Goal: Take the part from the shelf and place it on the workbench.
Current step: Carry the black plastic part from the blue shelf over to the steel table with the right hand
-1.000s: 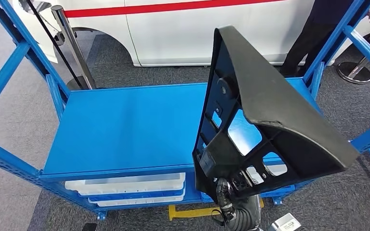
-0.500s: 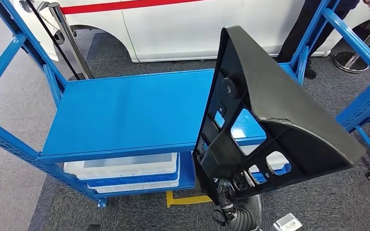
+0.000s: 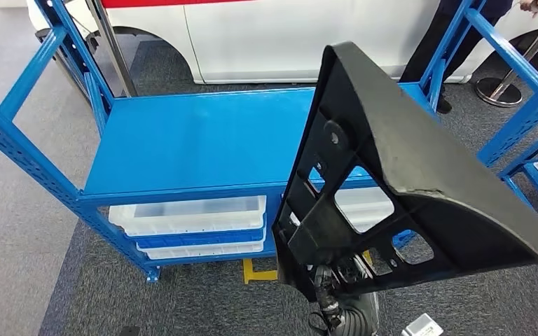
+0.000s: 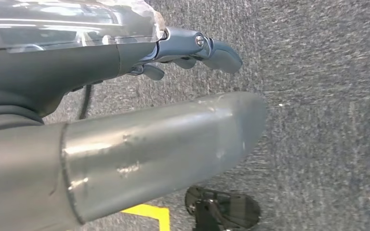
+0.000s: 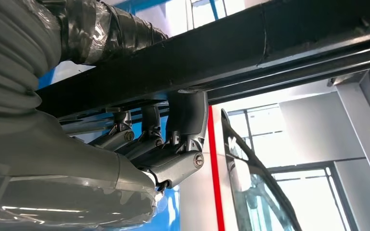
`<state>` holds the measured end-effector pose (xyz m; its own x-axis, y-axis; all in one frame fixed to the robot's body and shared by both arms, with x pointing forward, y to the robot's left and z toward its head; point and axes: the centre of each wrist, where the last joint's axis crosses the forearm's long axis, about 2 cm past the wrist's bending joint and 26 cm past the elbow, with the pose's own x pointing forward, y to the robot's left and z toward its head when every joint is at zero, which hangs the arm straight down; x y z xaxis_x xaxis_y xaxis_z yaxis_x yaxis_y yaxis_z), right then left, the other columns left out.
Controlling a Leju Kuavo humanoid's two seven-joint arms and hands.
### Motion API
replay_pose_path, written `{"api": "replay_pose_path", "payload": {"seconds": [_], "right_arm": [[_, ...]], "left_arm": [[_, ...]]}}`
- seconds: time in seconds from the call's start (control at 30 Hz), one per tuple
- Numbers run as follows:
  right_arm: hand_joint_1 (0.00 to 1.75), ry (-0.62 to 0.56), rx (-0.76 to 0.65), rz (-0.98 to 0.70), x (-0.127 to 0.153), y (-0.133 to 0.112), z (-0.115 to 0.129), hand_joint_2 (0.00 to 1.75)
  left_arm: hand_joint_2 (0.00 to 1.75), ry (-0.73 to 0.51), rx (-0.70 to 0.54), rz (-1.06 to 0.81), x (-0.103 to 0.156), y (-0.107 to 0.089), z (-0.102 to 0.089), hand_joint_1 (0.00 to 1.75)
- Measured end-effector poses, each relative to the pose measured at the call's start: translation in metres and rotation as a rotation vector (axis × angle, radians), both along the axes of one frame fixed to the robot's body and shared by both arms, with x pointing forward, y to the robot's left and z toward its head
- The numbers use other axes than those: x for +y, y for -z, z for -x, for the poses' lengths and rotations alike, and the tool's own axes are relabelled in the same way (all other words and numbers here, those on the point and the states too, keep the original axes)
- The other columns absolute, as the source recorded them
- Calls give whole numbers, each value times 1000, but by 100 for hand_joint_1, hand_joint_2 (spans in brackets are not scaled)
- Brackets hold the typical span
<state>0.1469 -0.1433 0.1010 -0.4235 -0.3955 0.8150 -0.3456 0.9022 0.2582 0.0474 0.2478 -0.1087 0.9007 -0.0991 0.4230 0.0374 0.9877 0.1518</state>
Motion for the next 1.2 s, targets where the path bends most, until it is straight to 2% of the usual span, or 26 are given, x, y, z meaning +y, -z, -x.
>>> {"api": "replay_pose_path", "payload": {"seconds": [0.5, 0.77, 1.2], "right_arm": [[175, -16, 30, -64, -6, 3, 9, 175], [175, 34, 80, -78, -18, 12, 18, 175], [175, 148, 131, -80, -42, 22, 24, 175]], "left_arm": [[0, -39, -14, 16, -2, 0, 5, 0], [0, -79, -3, 14, 0, 1, 10, 0], [0, -71, -10, 14, -5, 1, 9, 0]]}}
